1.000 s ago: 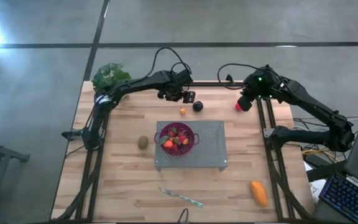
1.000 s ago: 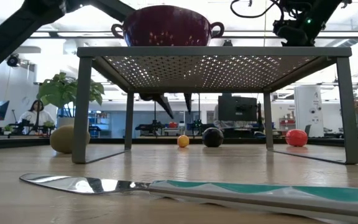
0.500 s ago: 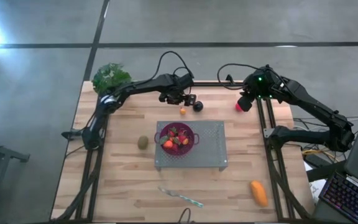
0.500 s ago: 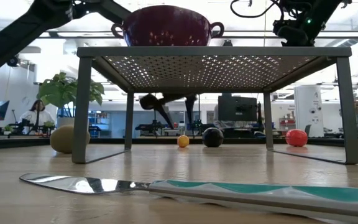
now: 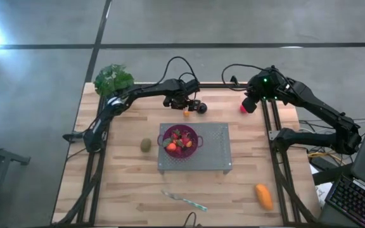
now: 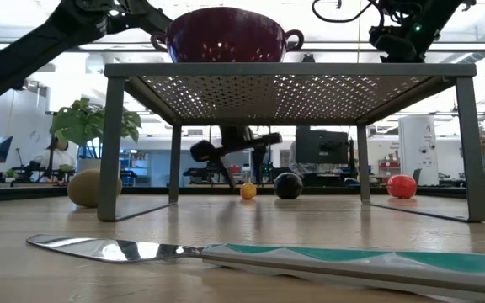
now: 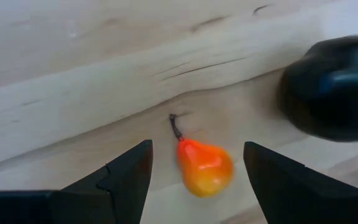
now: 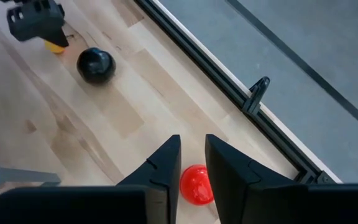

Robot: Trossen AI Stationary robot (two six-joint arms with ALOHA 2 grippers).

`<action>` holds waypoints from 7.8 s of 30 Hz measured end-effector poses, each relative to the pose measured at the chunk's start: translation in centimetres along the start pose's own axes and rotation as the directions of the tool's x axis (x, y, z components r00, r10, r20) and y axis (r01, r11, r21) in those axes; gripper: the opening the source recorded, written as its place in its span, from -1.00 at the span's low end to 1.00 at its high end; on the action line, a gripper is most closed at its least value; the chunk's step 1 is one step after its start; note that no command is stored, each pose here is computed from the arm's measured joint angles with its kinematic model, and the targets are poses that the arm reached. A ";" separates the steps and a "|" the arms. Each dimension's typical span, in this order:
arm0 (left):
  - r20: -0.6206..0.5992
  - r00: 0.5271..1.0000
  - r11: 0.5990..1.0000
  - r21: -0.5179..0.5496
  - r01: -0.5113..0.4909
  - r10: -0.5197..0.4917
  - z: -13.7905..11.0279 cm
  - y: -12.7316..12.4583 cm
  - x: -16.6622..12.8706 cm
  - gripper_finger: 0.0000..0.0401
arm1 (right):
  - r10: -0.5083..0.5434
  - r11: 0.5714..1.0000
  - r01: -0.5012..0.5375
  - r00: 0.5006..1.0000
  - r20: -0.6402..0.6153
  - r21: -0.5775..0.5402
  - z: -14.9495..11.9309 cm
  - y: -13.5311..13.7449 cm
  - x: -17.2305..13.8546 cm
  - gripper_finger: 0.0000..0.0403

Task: Pick & Place Fruit
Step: Put the pear into the purple strainer bowl, then put the kiwi into the purple strainer bowl

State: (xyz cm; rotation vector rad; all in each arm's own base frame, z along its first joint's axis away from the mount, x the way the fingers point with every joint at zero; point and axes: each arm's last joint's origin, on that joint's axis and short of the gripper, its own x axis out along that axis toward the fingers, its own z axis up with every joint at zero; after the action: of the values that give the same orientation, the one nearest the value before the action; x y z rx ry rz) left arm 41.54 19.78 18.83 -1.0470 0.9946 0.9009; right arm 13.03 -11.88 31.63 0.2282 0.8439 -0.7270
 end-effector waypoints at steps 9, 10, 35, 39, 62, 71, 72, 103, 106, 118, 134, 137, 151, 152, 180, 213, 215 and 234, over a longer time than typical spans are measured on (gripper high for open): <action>-0.022 1.000 1.000 0.007 -0.020 0.020 -0.3 0.0 1.3 0.28 | 0.000 1.000 0.000 1.000 -0.001 0.000 0.0 0.0 0.0 -0.60; -0.022 1.000 1.000 0.007 -0.020 0.020 -0.3 0.0 1.3 0.28 | 0.000 1.000 0.000 1.000 -0.001 0.000 0.0 0.0 0.0 -0.59; -0.057 0.998 0.999 0.032 -0.014 0.016 -0.8 0.1 1.6 -0.31 | 0.000 1.000 0.000 1.000 -0.003 -0.009 0.0 0.0 0.0 -0.65; -0.086 0.996 0.998 0.054 -0.011 0.016 -0.9 0.2 1.2 -0.30 | -0.001 1.000 0.001 1.000 -0.003 -0.014 0.0 0.0 0.0 -0.69; 0.223 0.948 0.945 0.286 0.161 -0.229 -5.6 2.3 -23.0 -0.31 | -0.004 1.000 0.004 1.000 -0.002 -0.011 0.0 0.0 0.0 -0.53; 0.212 0.883 0.786 0.571 0.236 -0.420 -15.3 0.8 -29.2 -0.31 | -0.005 1.000 0.005 1.000 0.002 -0.006 0.0 0.0 0.0 -0.49; 0.212 0.880 0.770 0.595 0.228 -0.425 -16.3 0.5 -29.3 -0.31 | -0.005 1.000 0.005 1.000 0.003 -0.006 0.0 0.0 0.0 -0.50; 0.220 0.952 0.566 0.822 -0.062 -0.215 -22.2 -4.5 -21.4 -0.31 | -0.004 0.998 0.003 1.000 0.020 0.055 0.2 0.0 0.0 -0.57; 0.214 0.956 0.556 0.828 -0.067 -0.203 -22.2 -4.4 -20.9 -0.31 | -0.004 0.998 0.003 1.000 0.020 0.055 0.2 0.0 0.0 -0.53; 0.201 0.957 0.532 0.844 -0.061 -0.210 -22.3 -4.5 -19.6 -0.09 | -0.002 0.998 0.001 1.000 0.020 0.058 0.2 0.0 0.0 -0.42; 0.218 0.956 0.571 0.818 -0.070 -0.196 -21.5 -1.6 -25.2 0.23 | -0.003 0.999 0.002 1.000 0.018 0.051 0.2 0.0 0.0 -0.30; 0.222 0.943 0.595 0.803 -0.033 -0.247 -21.8 -0.5 -27.1 0.22 | -0.003 0.999 0.002 1.000 0.018 0.047 0.2 0.0 0.0 -0.34; 0.400 0.816 0.580 0.809 -0.100 -0.418 -27.8 2.3 -32.3 0.22 | -0.005 1.000 0.005 1.000 0.018 0.003 0.2 0.0 0.0 -0.60; 0.410 0.808 0.578 0.809 -0.107 -0.424 -28.2 2.4 -32.3 0.22 | -0.005 1.000 0.005 1.000 0.018 0.002 0.2 0.0 0.0 -0.62; 0.166 0.404 0.267 0.941 0.207 -0.899 -32.3 10.9 -23.7 0.22 | -0.007 1.000 0.008 1.000 0.025 -0.029 0.2 0.0 0.0 -0.56; 0.335 0.754 0.709 0.665 0.235 -0.565 -30.4 18.1 -19.1 0.14 | -0.008 1.000 0.008 0.999 0.033 -0.019 0.3 0.0 0.0 -0.65; 0.357 0.762 0.743 0.627 0.234 -0.541 -30.3 18.2 -18.9 0.13 | -0.008 1.000 0.009 0.999 0.041 -0.018 0.4 0.0 0.0 -0.62; 0.483 0.831 0.893 0.448 0.037 -0.277 -29.7 17.5 -13.1 0.13 | -0.010 1.000 0.009 0.997 0.075 0.005 0.7 -0.1 0.0 -0.29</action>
State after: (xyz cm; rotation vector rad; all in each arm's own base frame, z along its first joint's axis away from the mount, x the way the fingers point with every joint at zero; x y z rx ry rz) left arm 15.09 -5.77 21.20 -0.4503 0.5706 0.7318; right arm 13.42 -12.24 32.12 0.2001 0.7729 -0.7422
